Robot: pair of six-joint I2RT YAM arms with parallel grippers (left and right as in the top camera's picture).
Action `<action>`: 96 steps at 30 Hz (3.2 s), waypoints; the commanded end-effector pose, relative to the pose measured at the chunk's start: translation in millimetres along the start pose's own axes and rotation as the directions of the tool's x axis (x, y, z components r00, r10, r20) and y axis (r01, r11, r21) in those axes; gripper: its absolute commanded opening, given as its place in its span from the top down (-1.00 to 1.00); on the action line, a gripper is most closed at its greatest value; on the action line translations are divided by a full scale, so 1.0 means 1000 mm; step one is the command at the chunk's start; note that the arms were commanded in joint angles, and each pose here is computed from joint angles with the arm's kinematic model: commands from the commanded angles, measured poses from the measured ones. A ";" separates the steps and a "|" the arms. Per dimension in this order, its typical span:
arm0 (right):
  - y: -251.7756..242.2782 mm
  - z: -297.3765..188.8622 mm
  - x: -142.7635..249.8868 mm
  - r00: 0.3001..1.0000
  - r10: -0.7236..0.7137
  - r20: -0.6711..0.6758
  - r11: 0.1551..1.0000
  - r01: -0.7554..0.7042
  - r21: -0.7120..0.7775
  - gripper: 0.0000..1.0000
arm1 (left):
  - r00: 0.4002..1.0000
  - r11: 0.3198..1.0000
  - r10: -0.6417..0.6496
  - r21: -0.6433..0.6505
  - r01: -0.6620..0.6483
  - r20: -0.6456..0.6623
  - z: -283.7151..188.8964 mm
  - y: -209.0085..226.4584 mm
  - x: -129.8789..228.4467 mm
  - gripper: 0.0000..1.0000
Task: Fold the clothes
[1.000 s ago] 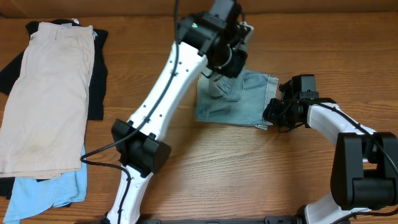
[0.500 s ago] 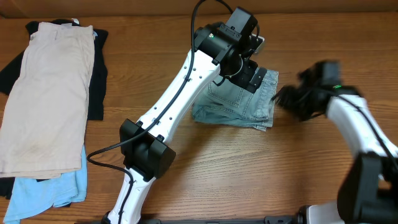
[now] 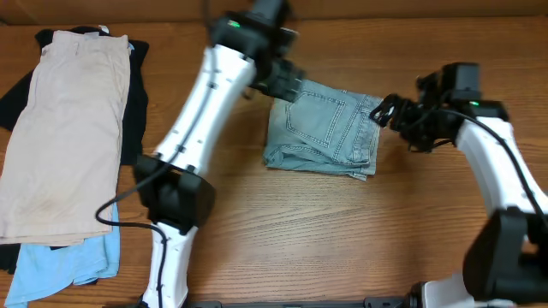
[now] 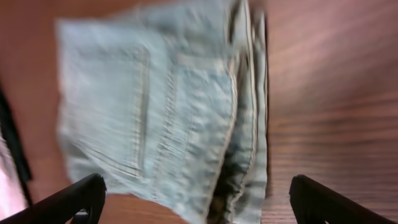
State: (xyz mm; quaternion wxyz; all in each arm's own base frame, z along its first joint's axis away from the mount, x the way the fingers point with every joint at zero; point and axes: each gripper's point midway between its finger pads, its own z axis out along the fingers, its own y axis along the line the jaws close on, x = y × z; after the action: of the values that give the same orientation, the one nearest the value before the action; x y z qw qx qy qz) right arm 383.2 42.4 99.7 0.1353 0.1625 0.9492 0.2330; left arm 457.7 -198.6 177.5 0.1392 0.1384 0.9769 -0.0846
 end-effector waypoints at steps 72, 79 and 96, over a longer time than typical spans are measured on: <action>-0.193 -0.035 -0.218 0.258 0.638 0.726 0.686 -0.618 -0.383 -0.98 | 0.971 0.968 -0.238 -0.079 0.237 0.002 -0.025 0.098 0.009 -1.00; -0.150 -0.112 -0.216 0.470 0.620 0.628 0.784 -0.408 -0.468 -1.00 | 0.971 0.968 -0.237 -0.087 0.237 0.003 -0.025 0.099 0.010 -1.00; 0.063 -0.339 -0.047 0.524 -0.065 0.849 0.878 0.434 -0.201 -1.00 | 0.972 0.968 -0.237 -0.090 0.236 0.004 -0.025 0.100 0.009 -1.00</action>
State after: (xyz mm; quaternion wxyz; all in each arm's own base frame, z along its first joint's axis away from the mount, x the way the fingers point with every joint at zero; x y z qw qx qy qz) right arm 357.0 -86.8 406.4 0.6033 0.1512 0.7218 0.3036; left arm 474.1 -97.0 172.7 0.1163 0.0166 0.9914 -0.0568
